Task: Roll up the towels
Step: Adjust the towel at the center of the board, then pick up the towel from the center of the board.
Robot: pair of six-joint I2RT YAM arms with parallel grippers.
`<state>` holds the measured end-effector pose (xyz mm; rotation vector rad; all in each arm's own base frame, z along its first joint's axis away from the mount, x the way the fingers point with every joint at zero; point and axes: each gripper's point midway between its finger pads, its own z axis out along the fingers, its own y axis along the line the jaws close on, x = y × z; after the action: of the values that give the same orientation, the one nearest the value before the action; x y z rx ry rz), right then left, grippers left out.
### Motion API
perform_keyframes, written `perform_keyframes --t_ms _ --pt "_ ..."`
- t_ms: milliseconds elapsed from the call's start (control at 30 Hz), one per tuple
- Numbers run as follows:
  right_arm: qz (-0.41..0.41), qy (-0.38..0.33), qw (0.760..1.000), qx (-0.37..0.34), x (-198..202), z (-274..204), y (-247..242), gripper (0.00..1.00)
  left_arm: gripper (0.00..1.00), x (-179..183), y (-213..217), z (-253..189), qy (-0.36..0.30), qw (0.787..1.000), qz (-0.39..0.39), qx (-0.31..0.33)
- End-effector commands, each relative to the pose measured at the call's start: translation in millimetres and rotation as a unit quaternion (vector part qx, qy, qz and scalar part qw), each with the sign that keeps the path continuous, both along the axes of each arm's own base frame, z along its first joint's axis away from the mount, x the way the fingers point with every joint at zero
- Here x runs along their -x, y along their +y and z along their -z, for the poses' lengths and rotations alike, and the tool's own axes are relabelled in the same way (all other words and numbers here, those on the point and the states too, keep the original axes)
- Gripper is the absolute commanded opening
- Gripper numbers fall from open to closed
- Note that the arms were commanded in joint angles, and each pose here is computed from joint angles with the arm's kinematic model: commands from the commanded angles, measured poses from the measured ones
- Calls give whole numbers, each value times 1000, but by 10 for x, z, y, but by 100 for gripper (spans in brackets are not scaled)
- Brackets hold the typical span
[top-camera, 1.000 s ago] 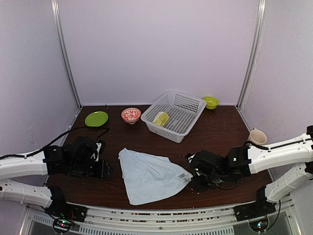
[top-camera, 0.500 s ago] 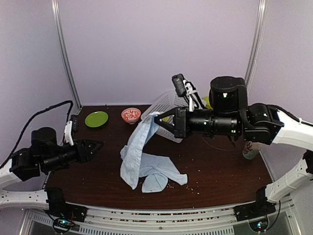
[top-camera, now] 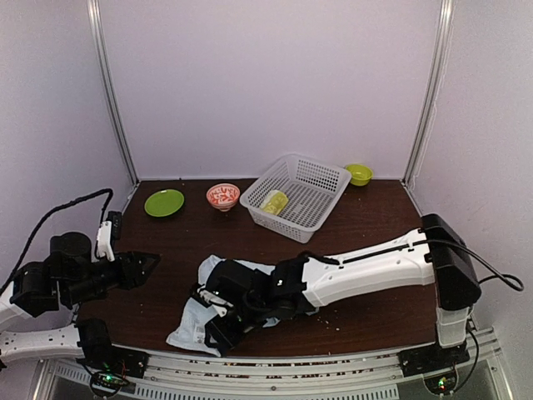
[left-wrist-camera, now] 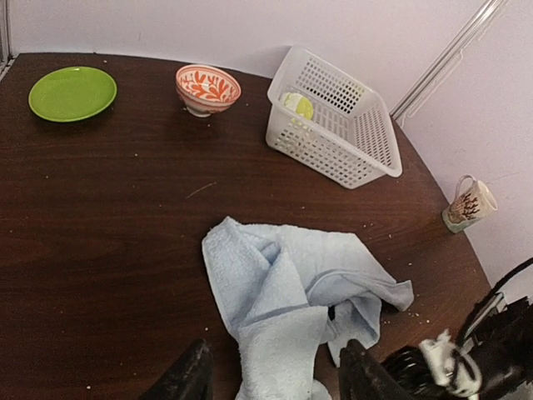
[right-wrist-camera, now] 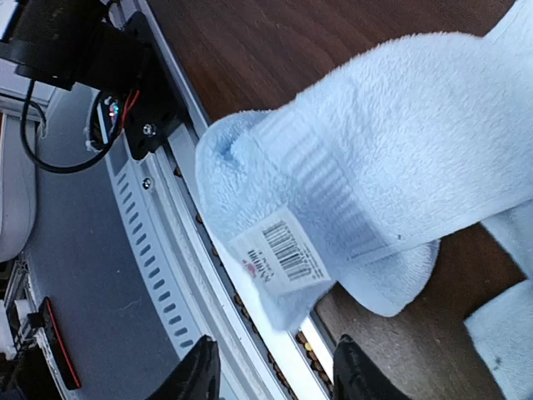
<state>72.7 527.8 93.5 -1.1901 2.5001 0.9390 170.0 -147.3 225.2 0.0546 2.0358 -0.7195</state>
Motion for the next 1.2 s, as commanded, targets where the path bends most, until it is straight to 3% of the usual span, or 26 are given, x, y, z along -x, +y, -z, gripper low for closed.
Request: perform_keyframes --t_ms 0,233,367,467,600,800,900,1167 --pt "35 -41 994 -91 -307 -952 -156 51 52 51 95 101 17 1000 -6 -17" --pt "165 -68 982 -63 -845 -719 -1217 55 51 218 -249 387 102 990 72 -58" --pt "220 -83 972 -29 -1002 -507 -1715 54 55 524 -639 432 117 969 156 -149" --pt "239 -83 967 -29 -1037 -411 -1926 54 55 771 -825 556 120 938 203 -253" --pt "248 -87 964 -30 -1066 -356 -2074 54 55 1080 -1012 752 115 881 255 -382" --pt "253 -89 963 -30 -1073 -280 -2180 53 52 1435 -1488 1112 89 797 342 -489" --pt "261 -89 961 -34 -1062 -270 -2254 53 47 1502 -1649 1284 92 790 362 -486" --pt "284 -85 954 -52 -999 -300 -2442 53 48 1453 -1594 1748 168 795 354 -464"
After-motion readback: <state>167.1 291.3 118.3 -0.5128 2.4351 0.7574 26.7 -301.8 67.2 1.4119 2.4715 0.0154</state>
